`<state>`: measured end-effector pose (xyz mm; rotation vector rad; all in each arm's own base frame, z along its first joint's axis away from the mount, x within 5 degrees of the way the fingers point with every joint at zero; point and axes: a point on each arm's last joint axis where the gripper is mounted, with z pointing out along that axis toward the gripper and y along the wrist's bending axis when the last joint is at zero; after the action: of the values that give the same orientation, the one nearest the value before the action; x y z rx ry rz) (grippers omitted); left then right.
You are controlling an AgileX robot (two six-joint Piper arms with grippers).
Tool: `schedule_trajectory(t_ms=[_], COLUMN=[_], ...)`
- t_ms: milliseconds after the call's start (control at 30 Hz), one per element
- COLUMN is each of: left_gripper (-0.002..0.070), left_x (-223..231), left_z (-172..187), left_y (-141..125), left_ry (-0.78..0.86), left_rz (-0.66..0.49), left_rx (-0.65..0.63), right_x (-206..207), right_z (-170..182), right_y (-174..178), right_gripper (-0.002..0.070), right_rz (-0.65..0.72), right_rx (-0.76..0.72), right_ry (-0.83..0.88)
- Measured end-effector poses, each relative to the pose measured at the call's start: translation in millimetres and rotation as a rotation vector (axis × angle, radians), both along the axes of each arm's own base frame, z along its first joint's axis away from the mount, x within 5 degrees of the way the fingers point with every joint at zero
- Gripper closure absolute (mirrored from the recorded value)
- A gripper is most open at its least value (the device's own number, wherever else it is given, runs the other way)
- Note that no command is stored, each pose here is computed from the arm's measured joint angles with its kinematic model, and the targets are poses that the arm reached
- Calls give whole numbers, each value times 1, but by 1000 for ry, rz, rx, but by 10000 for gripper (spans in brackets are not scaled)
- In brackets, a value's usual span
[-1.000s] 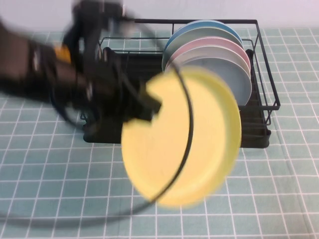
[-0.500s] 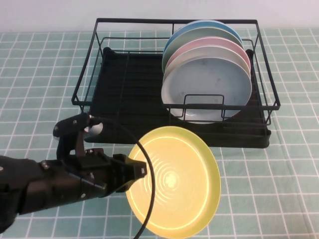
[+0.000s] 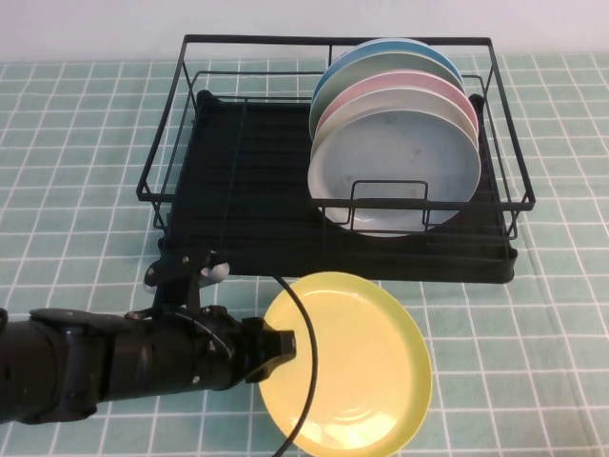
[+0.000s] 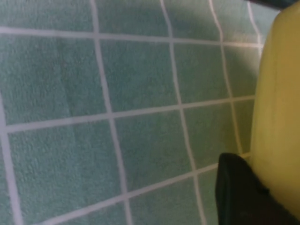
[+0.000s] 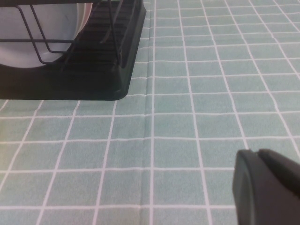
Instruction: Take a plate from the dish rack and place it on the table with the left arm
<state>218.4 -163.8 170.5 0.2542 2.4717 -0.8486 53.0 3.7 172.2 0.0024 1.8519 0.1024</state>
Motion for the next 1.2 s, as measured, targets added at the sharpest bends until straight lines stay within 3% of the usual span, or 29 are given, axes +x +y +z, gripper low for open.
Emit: schedule_trajectory(t_ms=[100,267,367,533,633,767,833,967,1200], left_gripper=[479,249,200,188,242,533,610,664,676], left_x=[1,4,5,2,-5,-25,-36,-59,-80], left_z=[-5,-11,-6,28,59,96,104,104,76], left_y=[1,5,9,21,31,46,52,62,67], left_ry=[-26,-72,-119,-288,-424,-592,-640,-673,-610], left_rz=[-31,-55,-58,-24,12,31,28,6,-71], left_rx=[45,135,185,223,226,193,179,144,135], right_x=[0,0,0,0,0,0,0,0,0], right_z=[0,0,0,0,0,0,0,0,0], right_y=[0,0,0,0,0,0,0,0,0], right_gripper=[694,694,694,694,694,694,694,694,694], right_rz=[0,0,0,0,0,0,0,0,0], right_rx=[0,0,0,0,0,0,0,0,0], right_ry=[0,0,0,0,0,0,0,0,0])
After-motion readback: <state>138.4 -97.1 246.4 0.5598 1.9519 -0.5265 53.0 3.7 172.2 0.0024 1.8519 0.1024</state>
